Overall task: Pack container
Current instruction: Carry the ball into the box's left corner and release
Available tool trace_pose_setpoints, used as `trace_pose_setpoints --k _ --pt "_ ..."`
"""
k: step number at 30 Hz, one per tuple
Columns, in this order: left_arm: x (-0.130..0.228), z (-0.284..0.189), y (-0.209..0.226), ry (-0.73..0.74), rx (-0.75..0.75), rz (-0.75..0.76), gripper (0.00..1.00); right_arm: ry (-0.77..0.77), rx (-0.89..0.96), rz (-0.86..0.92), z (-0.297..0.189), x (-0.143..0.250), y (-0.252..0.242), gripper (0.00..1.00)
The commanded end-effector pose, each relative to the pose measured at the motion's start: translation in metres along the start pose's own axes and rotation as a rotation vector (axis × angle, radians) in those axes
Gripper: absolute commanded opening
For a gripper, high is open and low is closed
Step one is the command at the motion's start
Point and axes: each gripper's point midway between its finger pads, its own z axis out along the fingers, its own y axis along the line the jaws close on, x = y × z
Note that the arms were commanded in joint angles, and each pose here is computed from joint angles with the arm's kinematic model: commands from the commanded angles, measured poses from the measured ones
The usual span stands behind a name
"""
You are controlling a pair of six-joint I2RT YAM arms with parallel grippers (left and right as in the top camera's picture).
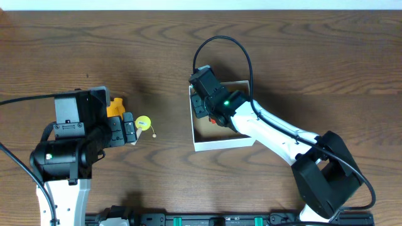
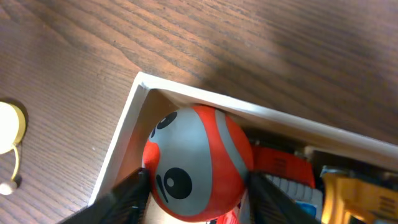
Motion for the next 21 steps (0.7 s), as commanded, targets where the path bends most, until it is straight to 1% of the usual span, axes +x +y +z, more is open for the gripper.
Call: trace_pose_setpoints --k 1,3,5,9,12,16,21 --pt "0.001 0.001 0.001 0.007 -0.002 -0.016 0.98 -0.096 -0.025 0.007 -0.030 -0.032 0.005 0.37" --pt "0.001 0.001 0.001 0.007 -0.002 -0.016 0.98 -0.114 -0.026 0.008 -0.036 -0.037 0.005 0.30" --pt "0.001 0.001 0.001 0.007 -0.002 -0.016 0.98 -0.123 -0.027 0.010 -0.040 -0.039 0.005 0.27" --pt "0.001 0.001 0.001 0.007 -0.002 -0.016 0.98 -0.114 -0.024 0.009 -0.039 -0.037 0.004 0.24" --pt "0.001 0.001 0.001 0.007 -0.002 -0.016 0.98 -0.110 -0.023 0.007 -0.039 -0.036 0.004 0.18" --pt "0.001 0.001 0.001 0.007 -0.002 -0.016 0.98 -0.094 -0.019 0.004 -0.039 -0.031 0.004 0.01" --pt "0.001 0.001 0.001 0.007 -0.002 -0.016 0.98 -0.056 -0.005 -0.001 -0.034 -0.022 0.001 0.01"
